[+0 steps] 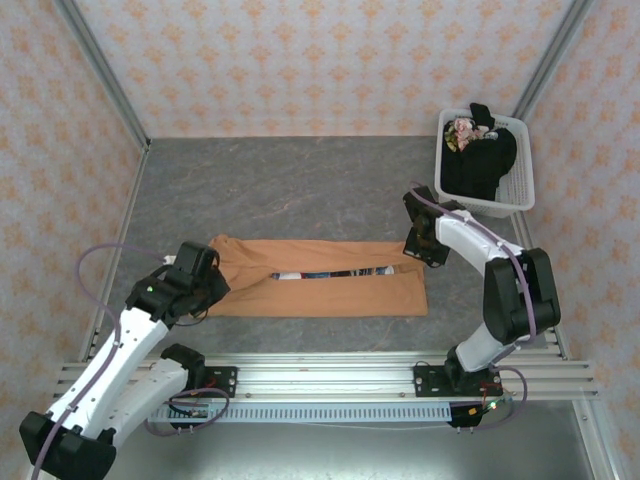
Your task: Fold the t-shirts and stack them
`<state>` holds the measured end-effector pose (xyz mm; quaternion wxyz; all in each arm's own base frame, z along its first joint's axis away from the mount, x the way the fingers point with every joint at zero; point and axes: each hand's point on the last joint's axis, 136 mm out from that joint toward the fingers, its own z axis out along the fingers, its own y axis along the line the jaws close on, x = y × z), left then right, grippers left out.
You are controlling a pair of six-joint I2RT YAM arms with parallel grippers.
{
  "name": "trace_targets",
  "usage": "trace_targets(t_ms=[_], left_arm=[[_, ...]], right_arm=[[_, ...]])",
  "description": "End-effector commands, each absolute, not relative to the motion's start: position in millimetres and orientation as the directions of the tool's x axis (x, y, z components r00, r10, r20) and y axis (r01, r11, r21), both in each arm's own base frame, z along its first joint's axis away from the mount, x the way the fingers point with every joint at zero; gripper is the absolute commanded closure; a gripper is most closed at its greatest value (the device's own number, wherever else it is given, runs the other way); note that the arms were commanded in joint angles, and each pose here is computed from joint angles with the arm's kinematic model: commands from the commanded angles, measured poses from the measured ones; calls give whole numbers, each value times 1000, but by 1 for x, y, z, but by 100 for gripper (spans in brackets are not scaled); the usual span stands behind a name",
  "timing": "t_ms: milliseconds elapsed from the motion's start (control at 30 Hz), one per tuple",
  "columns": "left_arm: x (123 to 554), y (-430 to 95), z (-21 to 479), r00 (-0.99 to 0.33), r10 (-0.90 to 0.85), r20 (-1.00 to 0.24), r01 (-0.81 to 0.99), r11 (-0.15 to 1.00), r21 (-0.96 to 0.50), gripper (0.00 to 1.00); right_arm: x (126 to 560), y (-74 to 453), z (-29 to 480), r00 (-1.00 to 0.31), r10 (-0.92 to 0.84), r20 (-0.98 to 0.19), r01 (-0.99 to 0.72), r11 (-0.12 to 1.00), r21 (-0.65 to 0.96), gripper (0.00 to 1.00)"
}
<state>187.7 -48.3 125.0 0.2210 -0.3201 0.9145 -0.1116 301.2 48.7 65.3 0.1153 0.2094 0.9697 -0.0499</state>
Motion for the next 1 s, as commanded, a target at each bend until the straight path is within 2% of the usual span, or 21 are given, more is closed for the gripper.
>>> trace_targets(t_ms=[0, 133, 167, 267, 300, 500, 700, 867, 967], left_arm=[[188, -59, 132, -696, -639, -327, -526, 764, -372, 100], [182, -58, 135, -706, -612, -358, -518, 790, -329, 100], [180, -56, 135, -700, -612, -368, -523, 790, -319, 100], [176, -44, 140, -669, -628, -397, -554, 778, -296, 100], [174, -40, 141, -661, -631, -407, -563, 775, -287, 100], [173, -34, 144, -641, -639, -424, -579, 766, -278, 100], [176, -37, 146, -641, -642, -421, -574, 765, -292, 100], [179, -51, 144, -668, -635, -388, -543, 773, -328, 100], [181, -63, 148, -690, -615, -382, -504, 787, -357, 100]], right_arm=[[291, 41, 67, -883, 393, -256, 427, 900, -92, 100], [285, 38, 61, -884, 399, -245, 434, 895, -107, 98], [283, 36, 61, -881, 403, -247, 440, 891, -116, 95], [280, 31, 68, -869, 413, -272, 457, 881, -122, 74], [279, 29, 72, -863, 417, -287, 464, 877, -121, 71], [280, 29, 94, -823, 451, -345, 500, 864, -63, 64], [293, 58, 84, -835, 470, -287, 475, 878, 55, 69], [291, 73, 54, -856, 480, -193, 479, 876, 56, 83], [285, 72, 37, -862, 484, -151, 487, 873, 23, 87]])
